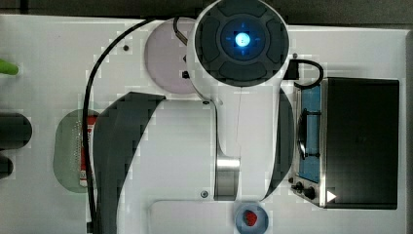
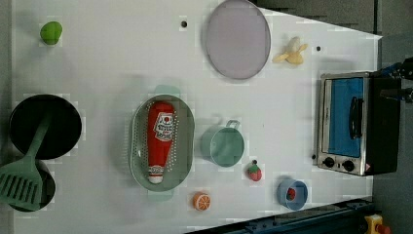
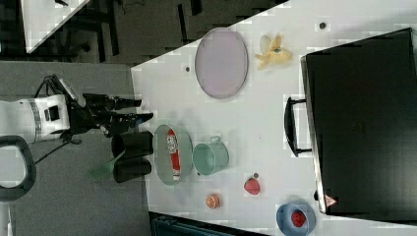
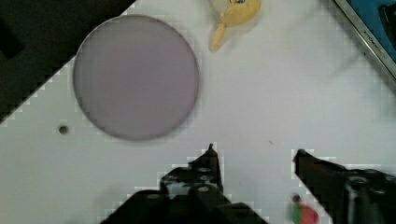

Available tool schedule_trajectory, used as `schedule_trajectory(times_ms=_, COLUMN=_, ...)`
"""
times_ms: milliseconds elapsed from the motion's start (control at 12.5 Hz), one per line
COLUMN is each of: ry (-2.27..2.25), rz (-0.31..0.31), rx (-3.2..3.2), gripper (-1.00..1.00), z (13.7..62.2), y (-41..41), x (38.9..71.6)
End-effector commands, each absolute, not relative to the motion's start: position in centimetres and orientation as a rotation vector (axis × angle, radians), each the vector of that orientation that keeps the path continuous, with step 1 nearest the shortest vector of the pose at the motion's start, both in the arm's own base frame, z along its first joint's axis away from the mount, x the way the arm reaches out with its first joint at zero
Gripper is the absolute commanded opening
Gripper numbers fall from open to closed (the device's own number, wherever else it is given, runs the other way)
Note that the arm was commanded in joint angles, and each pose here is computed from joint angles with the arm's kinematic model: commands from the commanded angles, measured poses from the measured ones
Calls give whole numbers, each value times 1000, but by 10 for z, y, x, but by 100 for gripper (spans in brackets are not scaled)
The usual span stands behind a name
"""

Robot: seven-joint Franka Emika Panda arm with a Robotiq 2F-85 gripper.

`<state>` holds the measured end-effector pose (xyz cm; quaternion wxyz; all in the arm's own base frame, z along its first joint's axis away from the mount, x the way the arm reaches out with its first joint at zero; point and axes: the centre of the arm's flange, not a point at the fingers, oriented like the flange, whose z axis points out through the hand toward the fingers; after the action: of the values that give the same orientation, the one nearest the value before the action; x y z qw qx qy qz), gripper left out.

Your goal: Pick ketchup from strainer and place it on the table

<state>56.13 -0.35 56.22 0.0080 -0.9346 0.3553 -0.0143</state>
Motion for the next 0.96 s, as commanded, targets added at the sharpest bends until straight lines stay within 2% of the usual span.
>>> schedule_trajectory(times_ms=80, ry=1253, rz=91, rx=-2906, gripper=59, z=588, y=-23, x=471)
schedule_trajectory(times_ms=240, ry=1177, rz=93, rx=-2949, gripper=99, z=581, y=5, x=477)
schedule_trajectory(times_ms=720, ry=737, rz=68, rx=-3120, gripper=100, z=534, y=159, x=490)
schedule_trajectory(times_ms=960, ry=510, rz=24, rx=-3134, gripper=100, z=506, y=235, x=487)
